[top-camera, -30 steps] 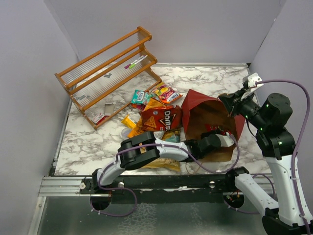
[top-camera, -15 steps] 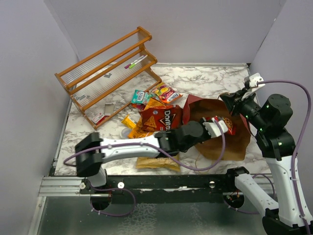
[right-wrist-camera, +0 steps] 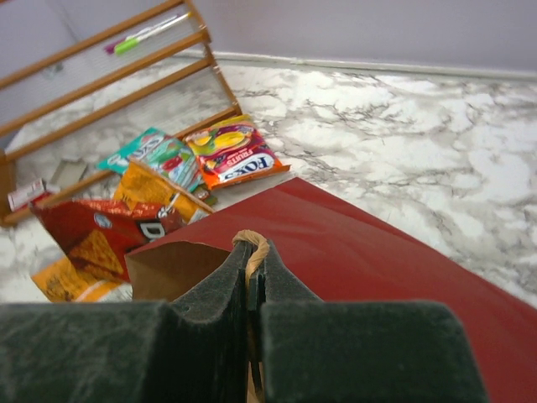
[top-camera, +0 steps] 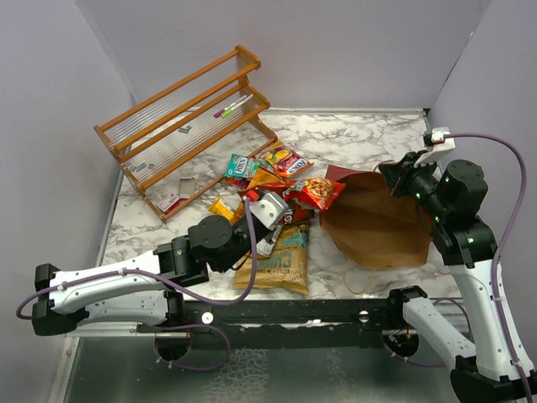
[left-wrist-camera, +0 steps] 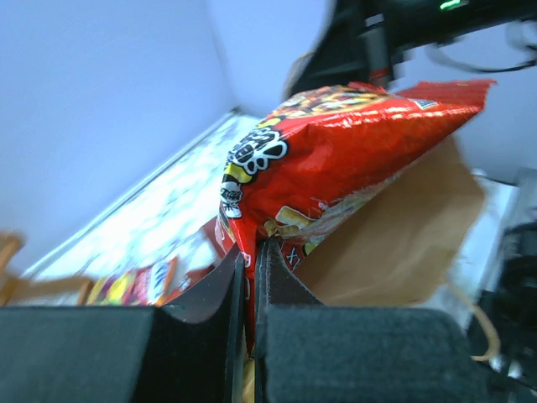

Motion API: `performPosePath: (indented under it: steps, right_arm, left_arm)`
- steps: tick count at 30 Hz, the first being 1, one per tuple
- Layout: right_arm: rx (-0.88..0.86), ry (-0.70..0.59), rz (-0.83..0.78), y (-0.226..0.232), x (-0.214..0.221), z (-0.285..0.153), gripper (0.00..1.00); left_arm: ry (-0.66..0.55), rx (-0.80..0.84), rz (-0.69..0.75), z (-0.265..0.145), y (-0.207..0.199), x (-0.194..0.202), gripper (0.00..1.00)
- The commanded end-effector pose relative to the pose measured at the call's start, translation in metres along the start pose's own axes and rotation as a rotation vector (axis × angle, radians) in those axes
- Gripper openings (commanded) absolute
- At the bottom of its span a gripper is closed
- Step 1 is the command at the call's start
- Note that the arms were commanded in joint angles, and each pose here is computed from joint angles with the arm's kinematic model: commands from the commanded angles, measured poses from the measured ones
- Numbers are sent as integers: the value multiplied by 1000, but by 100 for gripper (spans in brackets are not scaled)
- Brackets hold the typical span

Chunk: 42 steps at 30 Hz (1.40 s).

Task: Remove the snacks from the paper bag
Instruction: Adjust the paper bag at the center of the board, then place the snack at the center of the board.

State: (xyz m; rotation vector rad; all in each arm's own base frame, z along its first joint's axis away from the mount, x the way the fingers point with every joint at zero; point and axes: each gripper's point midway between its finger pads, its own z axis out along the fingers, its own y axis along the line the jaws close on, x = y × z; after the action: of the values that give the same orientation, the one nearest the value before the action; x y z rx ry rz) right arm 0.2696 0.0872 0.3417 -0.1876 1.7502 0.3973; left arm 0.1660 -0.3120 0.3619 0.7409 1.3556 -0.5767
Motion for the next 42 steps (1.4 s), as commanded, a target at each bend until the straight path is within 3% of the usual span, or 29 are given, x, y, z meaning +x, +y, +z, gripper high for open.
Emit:
performPosePath:
  steps: [1, 7, 13, 20, 23, 31, 35, 38, 40, 42]
  right_arm:
    - [214, -160, 248, -26, -41, -10, 1]
    - [246, -269, 457, -31, -58, -6, 1]
    - [384, -189, 427, -61, -58, 44, 2]
    - [520, -48, 326, -108, -33, 111, 2]
    - [549, 5, 365, -136, -19, 127, 2]
    - [638, -33, 379, -208, -9, 133, 4]
    - [651, -28, 365, -222, -8, 127, 5]
    - [618, -32, 345, -215, -11, 124, 14]
    - [575, -29, 306, -205, -20, 119, 26]
    - [579, -48, 265, -199, -38, 105, 60]
  left_arm:
    - [214, -348, -20, -24, 62, 80, 0]
    - [351, -376, -178, -34, 71, 155, 0]
    - [491, -283, -212, -31, 45, 208, 0]
    - [570, -194, -265, -32, 22, 227, 0]
    - [609, -164, -277, -36, 15, 237, 0]
    - [679, -151, -277, -43, 8, 255, 0]
    - [700, -172, -271, -44, 10, 261, 0]
    - [726, -203, -257, -43, 14, 268, 5]
    - [744, -214, -243, -43, 15, 272, 15]
    - [768, -233, -222, -43, 18, 274, 25]
